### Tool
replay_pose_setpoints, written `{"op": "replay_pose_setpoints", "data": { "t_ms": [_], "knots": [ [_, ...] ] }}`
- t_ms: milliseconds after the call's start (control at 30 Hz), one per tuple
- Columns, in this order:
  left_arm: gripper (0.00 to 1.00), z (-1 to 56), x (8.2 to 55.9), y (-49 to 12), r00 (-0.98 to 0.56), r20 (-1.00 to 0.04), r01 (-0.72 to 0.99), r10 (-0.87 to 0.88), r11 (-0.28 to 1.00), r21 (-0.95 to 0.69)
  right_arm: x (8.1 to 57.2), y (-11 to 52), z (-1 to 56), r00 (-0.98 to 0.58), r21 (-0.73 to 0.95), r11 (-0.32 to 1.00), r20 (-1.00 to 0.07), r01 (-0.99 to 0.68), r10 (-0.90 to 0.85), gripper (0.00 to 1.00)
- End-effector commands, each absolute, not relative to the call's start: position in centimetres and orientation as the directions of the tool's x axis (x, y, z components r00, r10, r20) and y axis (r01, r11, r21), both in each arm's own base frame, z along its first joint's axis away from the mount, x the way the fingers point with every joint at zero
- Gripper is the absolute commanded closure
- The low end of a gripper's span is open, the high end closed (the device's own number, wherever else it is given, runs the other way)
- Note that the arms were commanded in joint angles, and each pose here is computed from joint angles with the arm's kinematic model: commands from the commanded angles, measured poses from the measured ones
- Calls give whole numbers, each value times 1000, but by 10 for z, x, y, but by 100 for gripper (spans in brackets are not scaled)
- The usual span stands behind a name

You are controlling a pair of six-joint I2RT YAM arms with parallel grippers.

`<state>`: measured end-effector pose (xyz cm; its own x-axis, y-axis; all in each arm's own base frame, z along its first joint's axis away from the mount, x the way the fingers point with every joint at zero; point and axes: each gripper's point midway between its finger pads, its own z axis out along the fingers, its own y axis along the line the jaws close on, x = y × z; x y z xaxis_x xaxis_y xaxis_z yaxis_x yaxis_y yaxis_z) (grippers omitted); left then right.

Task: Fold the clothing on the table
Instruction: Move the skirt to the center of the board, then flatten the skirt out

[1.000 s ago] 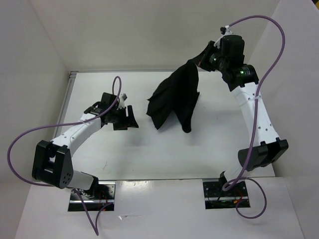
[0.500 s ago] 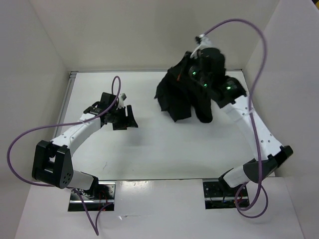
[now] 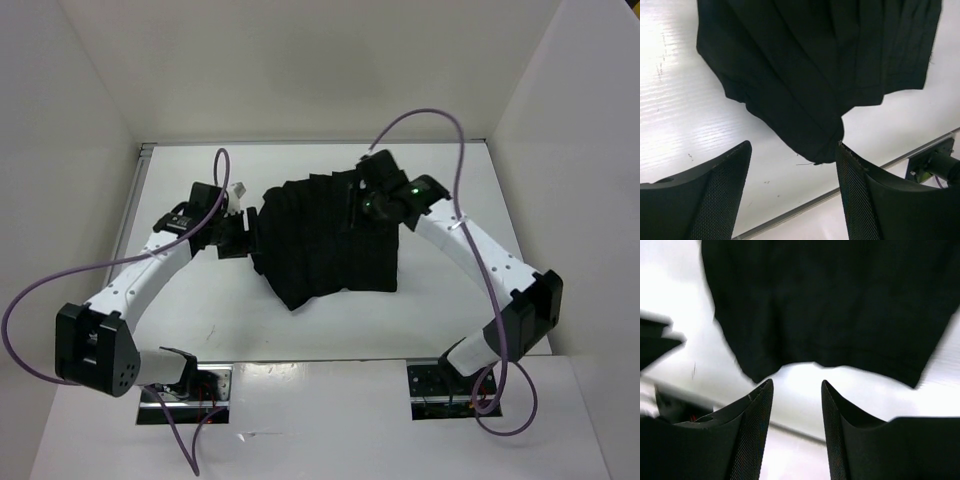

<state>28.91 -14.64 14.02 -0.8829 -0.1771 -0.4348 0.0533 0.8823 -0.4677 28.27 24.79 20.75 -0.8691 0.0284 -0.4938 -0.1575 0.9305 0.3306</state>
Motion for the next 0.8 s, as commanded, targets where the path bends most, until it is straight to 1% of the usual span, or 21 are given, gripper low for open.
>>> {"op": "replay_pose_setpoints", "data": {
  "t_ms": [0, 100, 167, 200, 233, 300, 367, 500, 567, 600, 667, 733, 767],
  "knots": [
    [25, 144, 279, -151, -890, -424, 77, -170, 859, -506, 302, 195, 212, -837, 277, 961, -524, 12, 162, 51],
    [25, 115, 268, -150, -920, -352, 24, -174, 870, -492, 316, 175, 188, -830, 253, 963, -513, 95, 217, 51],
    [26, 96, 257, -153, -940, -301, 4, -162, 876, -483, 331, 159, 183, -811, 255, 954, -519, 157, 272, 51],
    [27, 93, 254, -156, -942, -300, 14, -150, 876, -483, 336, 154, 176, -810, 250, 952, -513, 175, 284, 51],
    [32, 88, 251, -160, -947, -285, 12, -148, 871, -491, 344, 144, 171, -804, 245, 947, -507, 209, 309, 51],
    [39, 80, 244, -163, -956, -255, 1, -144, 868, -497, 352, 135, 160, -804, 233, 942, -494, 243, 330, 51],
    [39, 80, 242, -166, -958, -247, -4, -148, 866, -500, 361, 134, 166, -791, 245, 937, -508, 247, 341, 51],
    [30, 84, 248, -169, -947, -248, -51, -204, 858, -511, 368, 136, 167, -798, 247, 942, -507, 227, 325, 51],
    [29, 85, 249, -172, -939, -242, -87, -245, 849, -522, 366, 135, 161, -811, 230, 948, -497, 222, 310, 51],
    [29, 88, 253, -172, -927, -262, -94, -269, 842, -530, 366, 135, 161, -813, 225, 950, -498, 215, 301, 51],
    [29, 82, 255, -173, -912, -260, -131, -317, 826, -549, 364, 133, 160, -819, 216, 954, -494, 209, 291, 51],
    [29, 76, 255, -177, -913, -243, -147, -328, 820, -553, 362, 132, 159, -826, 205, 957, -489, 204, 281, 51],
    [29, 67, 253, -177, -915, -218, -173, -340, 818, -548, 360, 132, 158, -830, 201, 958, -483, 205, 279, 51]
  ]
}}
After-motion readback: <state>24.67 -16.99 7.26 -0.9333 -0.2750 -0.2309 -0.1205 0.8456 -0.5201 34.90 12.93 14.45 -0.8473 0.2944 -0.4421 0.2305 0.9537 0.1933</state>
